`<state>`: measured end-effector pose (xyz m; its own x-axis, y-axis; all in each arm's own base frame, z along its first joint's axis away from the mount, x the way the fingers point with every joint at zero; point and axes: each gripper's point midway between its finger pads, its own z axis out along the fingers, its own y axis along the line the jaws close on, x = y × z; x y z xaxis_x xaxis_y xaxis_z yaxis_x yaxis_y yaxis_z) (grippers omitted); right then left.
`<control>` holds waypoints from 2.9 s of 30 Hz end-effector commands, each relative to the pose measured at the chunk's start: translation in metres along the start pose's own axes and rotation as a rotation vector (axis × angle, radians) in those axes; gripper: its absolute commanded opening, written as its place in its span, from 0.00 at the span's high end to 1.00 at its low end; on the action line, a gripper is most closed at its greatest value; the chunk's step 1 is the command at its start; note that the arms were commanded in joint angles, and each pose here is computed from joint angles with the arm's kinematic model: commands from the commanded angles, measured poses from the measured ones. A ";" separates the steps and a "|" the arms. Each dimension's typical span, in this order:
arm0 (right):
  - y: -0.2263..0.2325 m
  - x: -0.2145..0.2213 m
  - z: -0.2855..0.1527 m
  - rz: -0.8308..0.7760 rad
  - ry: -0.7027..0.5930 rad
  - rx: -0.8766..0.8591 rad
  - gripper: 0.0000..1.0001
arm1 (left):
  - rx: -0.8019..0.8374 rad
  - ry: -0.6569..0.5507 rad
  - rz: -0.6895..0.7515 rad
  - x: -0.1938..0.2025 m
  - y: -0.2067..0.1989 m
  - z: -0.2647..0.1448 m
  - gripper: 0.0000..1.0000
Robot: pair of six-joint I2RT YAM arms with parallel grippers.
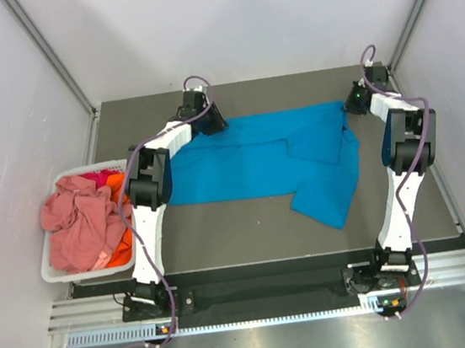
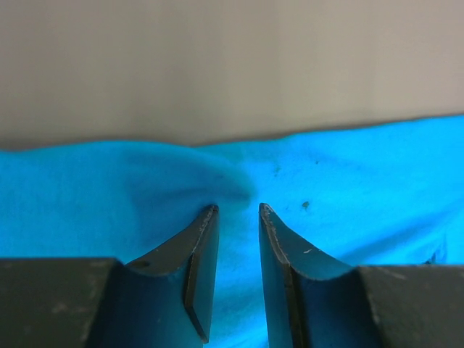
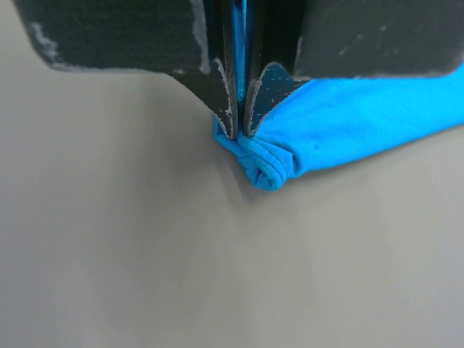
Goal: Fold and stack the t-shirts
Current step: Fold the tshirt
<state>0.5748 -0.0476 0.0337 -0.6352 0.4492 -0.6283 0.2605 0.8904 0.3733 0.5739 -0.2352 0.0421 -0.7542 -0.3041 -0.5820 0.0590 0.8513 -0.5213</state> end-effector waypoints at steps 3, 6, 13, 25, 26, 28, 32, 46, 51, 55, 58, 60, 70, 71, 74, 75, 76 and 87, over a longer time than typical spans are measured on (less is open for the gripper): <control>-0.010 -0.040 0.021 -0.001 -0.059 0.018 1.00 | 0.059 -0.023 -0.004 -0.012 -0.009 0.012 0.65; -0.005 -0.054 0.020 -0.021 -0.068 0.013 0.99 | 0.099 -0.015 0.024 -0.024 -0.025 -0.002 0.65; 0.011 -0.079 -0.049 0.019 -0.085 0.053 0.68 | -0.018 0.022 0.126 -0.022 -0.020 -0.074 0.65; -0.013 0.095 -0.196 0.341 0.159 0.290 0.61 | -0.072 0.127 0.078 0.060 -0.004 -0.193 0.64; -0.024 0.131 -0.201 0.355 0.222 0.326 0.61 | -0.061 0.113 0.077 0.059 -0.007 -0.200 0.64; -0.028 0.149 -0.217 0.368 0.224 0.338 0.61 | -0.062 0.136 0.066 0.072 -0.003 -0.205 0.64; -0.053 0.212 -0.237 0.395 0.319 0.434 0.60 | -0.072 0.146 0.068 0.082 0.000 -0.218 0.64; -0.041 0.277 -0.252 0.433 0.417 0.387 0.62 | -0.156 0.138 0.045 0.093 0.027 -0.239 0.63; -0.041 0.282 -0.257 0.423 0.411 0.401 0.63 | -0.191 0.154 0.041 0.098 0.037 -0.237 0.64; -0.041 0.292 -0.260 0.387 0.435 0.423 0.63 | -0.236 0.163 0.044 0.102 0.047 -0.237 0.64; -0.043 0.299 -0.260 0.389 0.430 0.419 0.64 | -0.267 0.170 0.042 0.105 0.054 -0.238 0.64; -0.043 0.301 -0.259 0.392 0.426 0.417 0.67 | -0.282 0.179 0.039 0.109 0.058 -0.238 0.64; -0.023 0.268 -0.257 0.341 0.331 0.295 1.00 | -0.487 0.229 -0.011 0.149 0.112 -0.232 0.64; -0.022 0.265 -0.257 0.330 0.324 0.287 1.00 | -0.512 0.221 -0.020 0.150 0.118 -0.233 0.64; -0.019 0.258 -0.259 0.305 0.304 0.267 1.00 | -0.535 0.199 -0.056 0.149 0.126 -0.231 0.63; -0.018 0.257 -0.260 0.299 0.301 0.261 1.00 | -0.538 0.197 -0.067 0.149 0.128 -0.229 0.63; -0.018 0.257 -0.260 0.295 0.302 0.259 1.00 | -0.541 0.195 -0.076 0.149 0.130 -0.226 0.64; -0.019 0.261 -0.263 0.273 0.267 0.221 1.00 | -0.605 0.199 -0.107 0.146 0.146 -0.220 0.64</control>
<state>0.2079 0.0318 0.0394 -0.6750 0.6818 -0.2821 0.6083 0.7306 0.3102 0.3198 -0.0679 0.0207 -0.8651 -0.3400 -0.3688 -0.3249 0.9400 -0.1044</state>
